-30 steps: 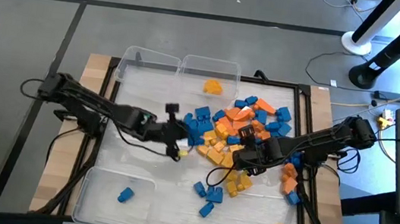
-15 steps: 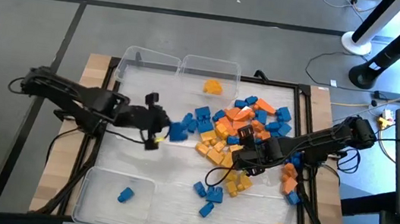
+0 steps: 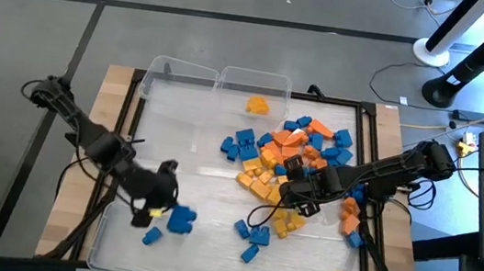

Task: Sort blocks
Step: Put the blue game piece into the bottom transparent bin, then put the yellow game piece into the top right transparent bin

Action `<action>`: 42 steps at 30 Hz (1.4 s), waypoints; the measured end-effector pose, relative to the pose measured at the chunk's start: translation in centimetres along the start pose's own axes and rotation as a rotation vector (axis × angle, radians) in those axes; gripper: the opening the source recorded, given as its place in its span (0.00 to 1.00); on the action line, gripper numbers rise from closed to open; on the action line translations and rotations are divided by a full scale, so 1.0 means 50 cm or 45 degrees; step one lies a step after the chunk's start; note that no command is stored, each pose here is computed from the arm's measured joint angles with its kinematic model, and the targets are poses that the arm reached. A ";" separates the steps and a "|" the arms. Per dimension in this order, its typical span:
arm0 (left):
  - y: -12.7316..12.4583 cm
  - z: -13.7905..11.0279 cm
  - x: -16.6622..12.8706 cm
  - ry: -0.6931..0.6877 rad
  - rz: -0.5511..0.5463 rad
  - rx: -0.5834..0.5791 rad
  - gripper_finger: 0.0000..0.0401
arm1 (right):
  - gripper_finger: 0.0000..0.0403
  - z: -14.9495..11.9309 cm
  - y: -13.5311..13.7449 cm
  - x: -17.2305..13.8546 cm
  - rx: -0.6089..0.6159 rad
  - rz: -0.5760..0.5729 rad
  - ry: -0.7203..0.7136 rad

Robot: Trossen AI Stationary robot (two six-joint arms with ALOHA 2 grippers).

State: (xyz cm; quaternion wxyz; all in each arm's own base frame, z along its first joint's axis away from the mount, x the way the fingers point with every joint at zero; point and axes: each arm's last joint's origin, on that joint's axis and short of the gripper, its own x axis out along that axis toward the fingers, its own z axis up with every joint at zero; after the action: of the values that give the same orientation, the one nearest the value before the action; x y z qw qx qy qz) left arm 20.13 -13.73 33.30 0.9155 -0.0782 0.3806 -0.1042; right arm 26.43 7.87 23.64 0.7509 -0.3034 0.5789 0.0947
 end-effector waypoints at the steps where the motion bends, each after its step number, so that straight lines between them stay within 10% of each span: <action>1: -0.009 -0.005 0.005 0.017 -0.010 -0.031 0.00 | 0.45 0.001 0.002 0.000 -0.011 0.035 -0.011; 30: -0.108 -0.099 0.043 0.361 0.053 -0.791 0.01 | 0.45 0.032 0.019 0.055 -0.310 0.227 -0.061; 42: -0.109 -0.099 0.043 0.373 0.056 -0.932 0.27 | 0.45 0.032 0.019 0.055 -0.390 0.226 -0.068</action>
State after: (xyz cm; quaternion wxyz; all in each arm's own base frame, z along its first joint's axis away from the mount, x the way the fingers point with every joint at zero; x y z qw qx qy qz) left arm 17.40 -19.85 29.59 0.7651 -0.3755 0.5209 0.0480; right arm 28.10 8.97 20.99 0.6998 -0.3593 0.5620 0.2557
